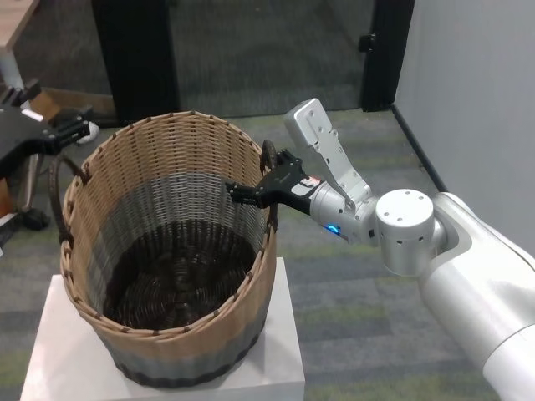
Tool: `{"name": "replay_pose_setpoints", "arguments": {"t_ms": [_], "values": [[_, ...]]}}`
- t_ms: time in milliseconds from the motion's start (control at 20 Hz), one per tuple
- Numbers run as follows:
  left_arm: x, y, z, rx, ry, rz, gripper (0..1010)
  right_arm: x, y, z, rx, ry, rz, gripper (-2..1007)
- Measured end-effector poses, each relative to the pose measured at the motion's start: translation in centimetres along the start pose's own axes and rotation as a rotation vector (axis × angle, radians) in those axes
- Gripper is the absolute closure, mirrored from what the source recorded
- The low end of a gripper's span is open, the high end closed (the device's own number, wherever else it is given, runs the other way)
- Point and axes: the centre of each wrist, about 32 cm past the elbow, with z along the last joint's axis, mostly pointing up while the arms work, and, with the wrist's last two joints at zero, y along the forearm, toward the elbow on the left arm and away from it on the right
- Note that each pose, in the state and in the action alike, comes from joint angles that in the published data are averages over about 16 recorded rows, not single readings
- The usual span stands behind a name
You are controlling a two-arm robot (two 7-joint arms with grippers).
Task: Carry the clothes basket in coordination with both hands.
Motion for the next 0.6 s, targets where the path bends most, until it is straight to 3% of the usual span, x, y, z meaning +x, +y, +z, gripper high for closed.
{"name": "replay_pose_setpoints", "arguments": {"t_ms": [250, 600], "values": [[-0.07, 0.14, -0.04, 0.02, 0.01, 0.003, 8, 0.16, -0.13, -0.22, -0.011, 0.054, 0.007, 5], [-0.13, 0.26, -0.07, 0.036, 0.019, 0.005, 8, 0.84, -0.74, -0.75, -0.035, 0.196, 0.019, 5]]}}
